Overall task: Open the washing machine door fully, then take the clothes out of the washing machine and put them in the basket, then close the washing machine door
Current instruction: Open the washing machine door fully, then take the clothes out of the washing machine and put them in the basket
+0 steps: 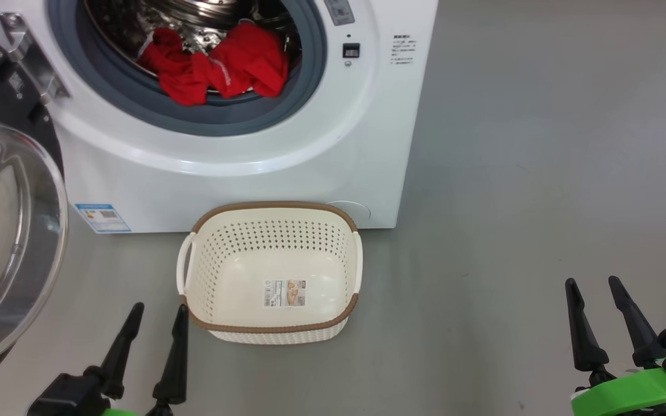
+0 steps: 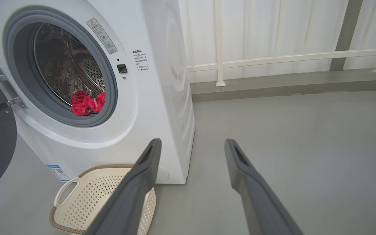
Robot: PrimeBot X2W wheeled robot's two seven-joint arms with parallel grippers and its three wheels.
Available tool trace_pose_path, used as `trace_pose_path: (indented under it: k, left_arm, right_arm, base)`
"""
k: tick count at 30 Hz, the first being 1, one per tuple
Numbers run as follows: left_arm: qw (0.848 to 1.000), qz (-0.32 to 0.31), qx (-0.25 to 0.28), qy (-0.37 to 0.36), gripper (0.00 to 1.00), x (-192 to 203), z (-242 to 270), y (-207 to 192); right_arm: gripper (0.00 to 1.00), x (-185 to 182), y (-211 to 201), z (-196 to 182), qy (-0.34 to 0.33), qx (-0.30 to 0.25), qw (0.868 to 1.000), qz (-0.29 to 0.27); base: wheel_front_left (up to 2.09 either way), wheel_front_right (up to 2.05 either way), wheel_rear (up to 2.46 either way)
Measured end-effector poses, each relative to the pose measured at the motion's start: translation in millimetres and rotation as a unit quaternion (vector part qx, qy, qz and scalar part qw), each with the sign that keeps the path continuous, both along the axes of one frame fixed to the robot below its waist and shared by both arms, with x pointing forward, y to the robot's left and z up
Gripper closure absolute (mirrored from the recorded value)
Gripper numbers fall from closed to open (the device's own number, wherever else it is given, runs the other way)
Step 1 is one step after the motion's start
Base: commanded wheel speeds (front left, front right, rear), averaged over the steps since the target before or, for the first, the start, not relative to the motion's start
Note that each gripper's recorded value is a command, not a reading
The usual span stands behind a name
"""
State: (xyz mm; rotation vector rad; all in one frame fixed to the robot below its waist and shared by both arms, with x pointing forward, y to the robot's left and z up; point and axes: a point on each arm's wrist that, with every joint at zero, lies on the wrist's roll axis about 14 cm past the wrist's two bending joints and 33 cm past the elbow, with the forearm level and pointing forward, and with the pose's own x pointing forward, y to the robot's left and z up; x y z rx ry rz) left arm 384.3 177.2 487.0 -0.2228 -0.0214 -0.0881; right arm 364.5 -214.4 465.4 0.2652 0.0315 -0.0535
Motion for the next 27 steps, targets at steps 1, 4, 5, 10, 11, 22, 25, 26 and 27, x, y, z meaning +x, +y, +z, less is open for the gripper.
trace_pose_path:
  k: [1,4,5,10,11,22,25,26,27]
  left_arm:
    - [1.000,-0.005,0.000,0.000,0.00,1,0,-3]
    - [1.000,-0.015,-0.002,0.001,0.00,3,-1,-10]
    - [1.000,-0.017,-0.002,0.001,0.00,4,-1,-11]
    - [1.000,-0.023,-0.003,0.002,0.00,6,-2,-16]
    - [1.000,-0.023,-0.004,0.001,0.00,7,-2,-16]
    - [1.000,-0.020,-0.006,-0.002,0.00,8,1,-14]
    - [1.000,-0.018,-0.006,-0.002,0.00,8,0,-13]
    - [1.000,-0.018,-0.006,-0.002,0.00,8,0,-12]
    - [1.000,-0.018,-0.006,-0.002,0.00,8,0,-12]
  right_arm:
    - [0.00,-2,-2,0,0.000,0.000,1.000,-0.004]
    - [0.00,-4,-9,2,-0.002,-0.001,1.000,-0.015]
    - [0.00,-5,-11,2,-0.002,-0.001,1.000,-0.019]
    - [0.00,-7,-16,1,0.000,-0.001,1.000,-0.027]
    - [0.00,-7,-17,1,0.000,-0.001,1.000,-0.028]
    - [0.00,-6,-16,0,0.001,0.000,1.000,-0.029]
    - [0.00,-5,-15,-1,0.002,0.001,1.000,-0.028]
    - [0.00,-5,-15,-1,0.002,0.001,1.000,-0.027]
    - [0.00,-5,-15,-1,0.002,0.001,1.000,-0.027]
  base:
    - [0.00,0.00,0.00]
    - [0.00,0.00,0.00]
    - [0.00,0.00,0.00]
    - [0.00,0.00,0.00]
    - [0.00,0.00,0.00]
    - [0.00,0.00,0.00]
    - [0.04,-0.08,0.04]
    - [0.26,-0.33,0.08]
    - [0.38,-0.48,0.10]
